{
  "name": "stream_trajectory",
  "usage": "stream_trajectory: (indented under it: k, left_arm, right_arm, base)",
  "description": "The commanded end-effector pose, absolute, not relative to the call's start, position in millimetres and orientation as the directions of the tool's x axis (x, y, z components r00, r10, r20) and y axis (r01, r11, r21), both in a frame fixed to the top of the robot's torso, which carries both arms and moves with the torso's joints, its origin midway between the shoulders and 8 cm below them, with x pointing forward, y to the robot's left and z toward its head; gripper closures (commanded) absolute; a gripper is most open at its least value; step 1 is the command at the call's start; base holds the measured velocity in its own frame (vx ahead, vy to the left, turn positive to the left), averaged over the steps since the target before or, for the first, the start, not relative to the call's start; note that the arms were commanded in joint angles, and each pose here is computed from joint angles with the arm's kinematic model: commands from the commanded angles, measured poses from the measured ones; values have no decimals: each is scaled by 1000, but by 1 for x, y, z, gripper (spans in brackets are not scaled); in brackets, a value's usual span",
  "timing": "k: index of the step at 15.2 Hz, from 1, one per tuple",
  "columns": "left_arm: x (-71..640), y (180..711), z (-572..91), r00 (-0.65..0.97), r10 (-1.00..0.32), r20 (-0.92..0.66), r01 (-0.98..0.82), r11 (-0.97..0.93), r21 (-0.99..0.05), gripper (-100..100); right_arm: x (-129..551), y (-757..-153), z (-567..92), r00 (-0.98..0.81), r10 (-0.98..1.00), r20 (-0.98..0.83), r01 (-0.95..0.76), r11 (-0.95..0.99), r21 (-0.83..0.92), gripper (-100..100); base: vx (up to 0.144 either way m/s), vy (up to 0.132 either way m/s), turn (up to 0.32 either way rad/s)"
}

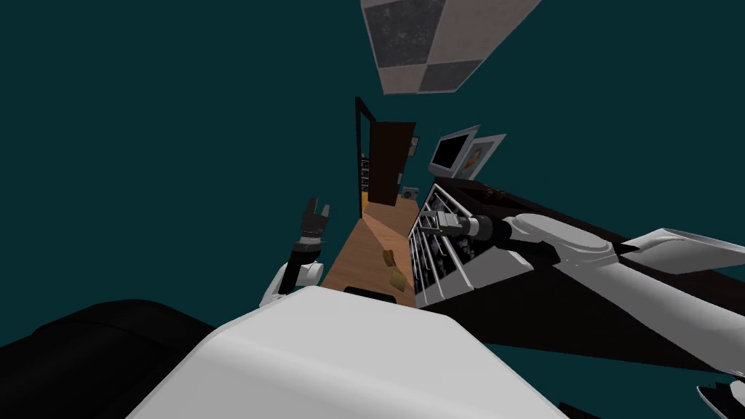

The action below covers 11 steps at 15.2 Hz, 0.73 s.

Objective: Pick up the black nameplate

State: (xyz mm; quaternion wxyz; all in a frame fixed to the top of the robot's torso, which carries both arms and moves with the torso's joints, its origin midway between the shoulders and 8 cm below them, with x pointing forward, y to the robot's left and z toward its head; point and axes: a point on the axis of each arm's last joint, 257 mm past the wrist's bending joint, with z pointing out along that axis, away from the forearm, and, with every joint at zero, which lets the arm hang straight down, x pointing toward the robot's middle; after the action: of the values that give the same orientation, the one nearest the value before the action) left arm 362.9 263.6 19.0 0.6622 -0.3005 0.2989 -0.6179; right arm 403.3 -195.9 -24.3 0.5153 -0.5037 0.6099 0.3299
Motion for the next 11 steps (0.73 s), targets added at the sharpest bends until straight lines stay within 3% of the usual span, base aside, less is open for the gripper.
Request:
stream_trajectory:
  k: [1, 11]
  left_arm:
    - [363, 264, 19, 58, -998, -25, 639, 56, -767, 0]
    - [363, 264, 19, 58, -998, -25, 639, 56, -767, 0]
  right_arm:
    - [404, -209, -24, 44, -330, -943, -952, 273, -140, -100]
    - [408, -288, -19, 62, -641, -765, -939, 222, -262, -100]
  base:
    - [-26, -29, 65]
    - [-30, -40, 128]
